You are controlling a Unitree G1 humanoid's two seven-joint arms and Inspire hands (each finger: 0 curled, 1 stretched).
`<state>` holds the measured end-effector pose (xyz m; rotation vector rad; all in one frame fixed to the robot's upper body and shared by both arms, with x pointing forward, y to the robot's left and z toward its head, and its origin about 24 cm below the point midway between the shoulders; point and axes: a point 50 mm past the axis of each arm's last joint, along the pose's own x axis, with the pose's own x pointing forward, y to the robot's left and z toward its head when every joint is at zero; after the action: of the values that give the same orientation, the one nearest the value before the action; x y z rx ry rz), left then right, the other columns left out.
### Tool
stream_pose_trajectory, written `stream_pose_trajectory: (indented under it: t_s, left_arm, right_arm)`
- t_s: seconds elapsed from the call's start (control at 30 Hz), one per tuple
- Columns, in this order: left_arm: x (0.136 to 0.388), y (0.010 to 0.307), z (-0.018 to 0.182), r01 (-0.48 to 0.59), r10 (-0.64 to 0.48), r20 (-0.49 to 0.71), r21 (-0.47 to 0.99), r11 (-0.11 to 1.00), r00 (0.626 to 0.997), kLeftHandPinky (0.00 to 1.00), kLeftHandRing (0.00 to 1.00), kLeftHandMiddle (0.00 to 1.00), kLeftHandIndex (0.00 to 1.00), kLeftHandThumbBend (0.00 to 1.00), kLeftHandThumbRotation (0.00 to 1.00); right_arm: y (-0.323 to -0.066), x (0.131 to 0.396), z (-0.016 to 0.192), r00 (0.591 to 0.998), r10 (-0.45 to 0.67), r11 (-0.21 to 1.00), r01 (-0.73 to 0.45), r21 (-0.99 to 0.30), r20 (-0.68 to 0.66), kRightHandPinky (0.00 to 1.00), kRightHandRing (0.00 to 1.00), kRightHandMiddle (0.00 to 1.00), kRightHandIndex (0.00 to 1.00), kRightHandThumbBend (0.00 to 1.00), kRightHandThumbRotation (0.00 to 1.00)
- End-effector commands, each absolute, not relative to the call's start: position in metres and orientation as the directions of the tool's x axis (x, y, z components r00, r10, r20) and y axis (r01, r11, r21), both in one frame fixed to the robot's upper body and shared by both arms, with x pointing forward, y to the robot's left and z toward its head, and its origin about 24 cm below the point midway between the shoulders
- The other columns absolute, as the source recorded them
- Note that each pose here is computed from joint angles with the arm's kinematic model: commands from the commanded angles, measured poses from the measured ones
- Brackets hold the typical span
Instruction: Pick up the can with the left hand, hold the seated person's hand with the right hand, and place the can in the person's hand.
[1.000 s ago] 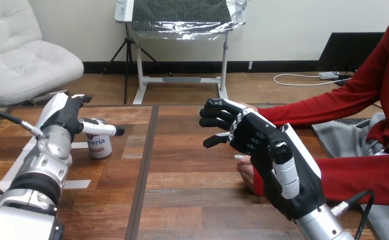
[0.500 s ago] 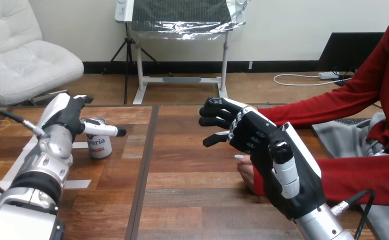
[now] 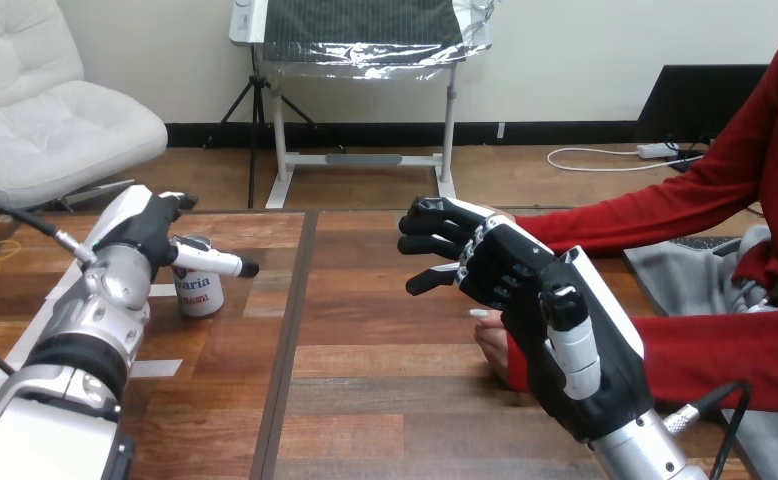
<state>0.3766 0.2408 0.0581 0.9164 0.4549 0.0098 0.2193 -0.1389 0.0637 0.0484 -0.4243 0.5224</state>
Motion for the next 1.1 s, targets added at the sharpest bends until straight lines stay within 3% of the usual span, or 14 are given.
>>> stream_pose_trajectory:
  t_s: [0.0,1.07]
  left_arm:
    - [0.3947,0.2278,0.0904,0.154,0.163,-0.303,0.795,0.587,0.939,0.82,0.93,0.92,0.89,0.92,0.21]
    - [0.3947,0.2281,0.0902,0.244,0.136,-0.391,0.773,0.586,0.91,0.73,0.88,0.91,0.87,0.87,0.18]
  right_arm:
    - [-0.1357,0.222,0.0842,0.736,0.453,0.871,-0.485,-0.075,0.503,0.64,0.79,0.8,0.8,0.89,1.0]
    - [-0.1373,0.2195,0.089,0.726,0.448,0.872,-0.484,-0.075,0.521,0.64,0.79,0.8,0.8,0.89,1.0]
